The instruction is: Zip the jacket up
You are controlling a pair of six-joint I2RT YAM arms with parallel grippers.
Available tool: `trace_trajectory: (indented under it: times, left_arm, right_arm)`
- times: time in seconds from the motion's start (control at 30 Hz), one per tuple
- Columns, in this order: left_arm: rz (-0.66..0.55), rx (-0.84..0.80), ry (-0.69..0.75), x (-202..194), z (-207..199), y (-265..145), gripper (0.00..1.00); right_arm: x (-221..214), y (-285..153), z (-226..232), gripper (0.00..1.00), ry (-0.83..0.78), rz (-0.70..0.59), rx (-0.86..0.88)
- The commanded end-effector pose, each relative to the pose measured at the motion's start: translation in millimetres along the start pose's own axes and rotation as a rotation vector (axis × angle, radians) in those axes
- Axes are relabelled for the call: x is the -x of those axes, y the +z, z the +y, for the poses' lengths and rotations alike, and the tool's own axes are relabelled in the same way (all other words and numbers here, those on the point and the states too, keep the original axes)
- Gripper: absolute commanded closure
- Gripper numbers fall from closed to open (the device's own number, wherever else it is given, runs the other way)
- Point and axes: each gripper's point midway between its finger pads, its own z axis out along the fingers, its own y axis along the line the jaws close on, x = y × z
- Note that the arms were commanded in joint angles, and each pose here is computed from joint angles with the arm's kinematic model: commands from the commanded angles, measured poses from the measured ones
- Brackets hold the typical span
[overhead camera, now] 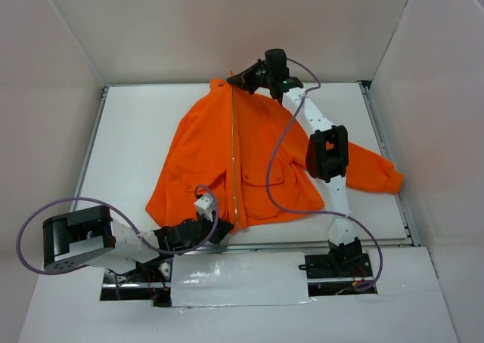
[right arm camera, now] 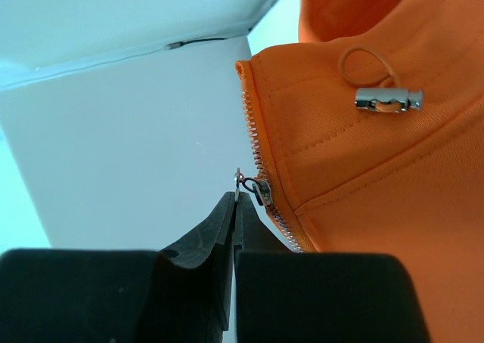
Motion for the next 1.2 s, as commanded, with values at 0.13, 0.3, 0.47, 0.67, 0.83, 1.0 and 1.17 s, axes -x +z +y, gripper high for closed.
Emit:
trace_trajectory:
  times: [0.13, 0.3, 0.47, 0.67, 0.83, 1.0, 1.17]
  left_arm:
    - [0.096, 0.124, -0.005, -21, 17, -2, 1.00]
    - [0.122, 0.203, 0.001, -24, 25, 6, 1.00]
    - [0.150, 0.226, -0.028, -30, 26, 6, 0.53]
    - [0.082, 0.204, -0.054, -5, 18, -7, 0.11]
    - [-0.016, 0.200, -0.080, 51, -8, -24, 0.01]
    - [-0.072, 0.501, -0.094, 100, 29, -65, 0.01]
    - [-0.166, 0.782, -0.237, 184, 75, -104, 0.01]
  right_arm:
    - [46, -87, 155, 1.00, -0.322, -0.247, 0.403]
    - [42, -75, 142, 1.00, -0.349, -0.213, 0.428]
    - [51, -74, 146, 0.35, -0.367, -0.221, 0.462]
    - [61, -107, 173, 0.00, -0.403, -0.270, 0.492]
    - [52, -167, 212, 0.00, -0.554, -0.384, 0.469]
    - [23, -257, 219, 0.00, -0.719, -0.546, 0.301]
    - [-25, -336, 166, 0.00, -0.883, -0.567, 0.122]
